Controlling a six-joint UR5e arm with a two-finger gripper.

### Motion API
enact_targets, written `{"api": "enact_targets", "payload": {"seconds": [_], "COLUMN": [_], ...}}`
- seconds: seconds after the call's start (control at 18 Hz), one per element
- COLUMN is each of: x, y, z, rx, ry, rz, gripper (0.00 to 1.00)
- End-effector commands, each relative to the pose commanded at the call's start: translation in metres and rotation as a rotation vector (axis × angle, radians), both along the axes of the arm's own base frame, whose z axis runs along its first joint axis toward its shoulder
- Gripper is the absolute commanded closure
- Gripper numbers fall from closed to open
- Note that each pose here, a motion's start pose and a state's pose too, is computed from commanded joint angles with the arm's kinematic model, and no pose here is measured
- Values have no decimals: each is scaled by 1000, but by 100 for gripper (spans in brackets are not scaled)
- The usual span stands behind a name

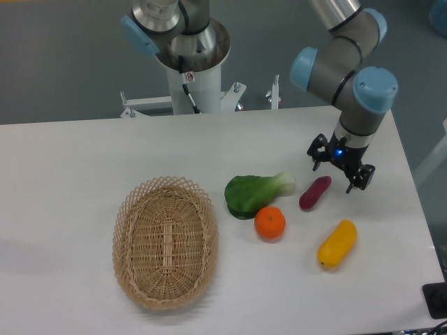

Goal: Pick up the sweet potato from the table
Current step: 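Lower the open gripper down over the purple sweet potato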

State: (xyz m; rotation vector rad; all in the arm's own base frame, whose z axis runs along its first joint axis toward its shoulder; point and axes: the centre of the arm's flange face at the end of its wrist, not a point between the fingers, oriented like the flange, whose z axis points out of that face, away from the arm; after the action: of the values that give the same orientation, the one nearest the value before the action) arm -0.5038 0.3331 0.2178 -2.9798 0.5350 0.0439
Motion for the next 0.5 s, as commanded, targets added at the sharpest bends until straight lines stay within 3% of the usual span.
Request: {"api": "enact_targets", "payload": {"seconds": [0.5], "x": [5], "y": [0], "z": [-16], "rx": [3], "ry": [9], "rz": [-5], "gripper": [0]}}
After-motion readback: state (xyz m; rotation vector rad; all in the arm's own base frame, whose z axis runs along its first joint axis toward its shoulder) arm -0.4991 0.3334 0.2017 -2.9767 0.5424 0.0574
